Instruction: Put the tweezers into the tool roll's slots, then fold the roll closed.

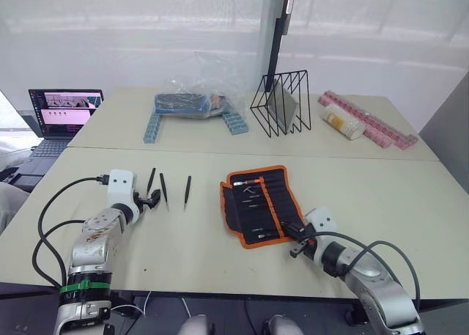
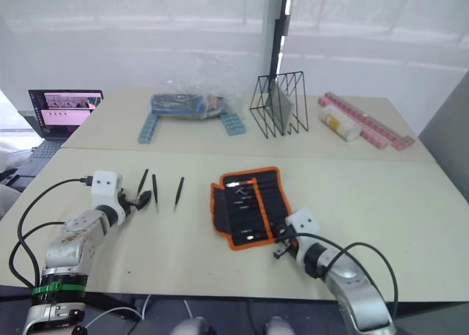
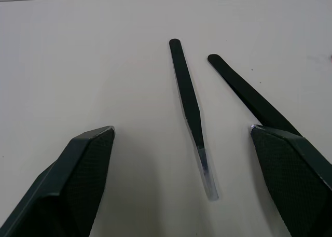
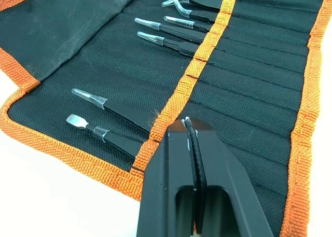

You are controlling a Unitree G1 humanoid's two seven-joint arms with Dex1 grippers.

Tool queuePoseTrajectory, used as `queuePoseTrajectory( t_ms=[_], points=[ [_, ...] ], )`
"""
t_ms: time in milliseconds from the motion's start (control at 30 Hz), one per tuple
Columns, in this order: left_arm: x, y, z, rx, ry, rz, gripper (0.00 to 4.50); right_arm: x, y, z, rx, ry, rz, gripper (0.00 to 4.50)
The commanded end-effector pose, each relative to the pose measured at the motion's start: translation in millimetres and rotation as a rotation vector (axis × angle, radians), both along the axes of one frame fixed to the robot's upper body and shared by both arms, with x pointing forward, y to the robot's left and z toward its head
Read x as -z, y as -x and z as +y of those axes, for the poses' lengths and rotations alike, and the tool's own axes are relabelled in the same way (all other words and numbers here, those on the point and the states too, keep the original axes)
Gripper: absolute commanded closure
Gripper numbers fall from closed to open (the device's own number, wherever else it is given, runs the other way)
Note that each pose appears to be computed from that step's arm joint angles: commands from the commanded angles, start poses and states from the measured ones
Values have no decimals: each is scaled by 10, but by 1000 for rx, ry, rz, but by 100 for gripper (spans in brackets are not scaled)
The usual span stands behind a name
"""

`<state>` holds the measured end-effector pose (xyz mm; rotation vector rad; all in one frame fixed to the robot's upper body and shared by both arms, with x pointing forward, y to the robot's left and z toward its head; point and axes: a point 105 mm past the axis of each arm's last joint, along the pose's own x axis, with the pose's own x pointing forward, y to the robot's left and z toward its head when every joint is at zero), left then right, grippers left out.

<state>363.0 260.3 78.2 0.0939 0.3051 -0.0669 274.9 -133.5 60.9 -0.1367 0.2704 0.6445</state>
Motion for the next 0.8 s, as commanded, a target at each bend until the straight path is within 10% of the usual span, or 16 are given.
queuePoseTrajectory(
  t_ms=[33,333,800],
  points=[
    [165,7,-56,25,-12,57,149,124,49,36,-9,4,64,450],
    [170,-13,-107,47,-8,55,443,101,50,33,-10,5,61,450],
    [-84,33,130,-21,-57,-42,449,97,38,34,-16,10,63,450]
  ],
)
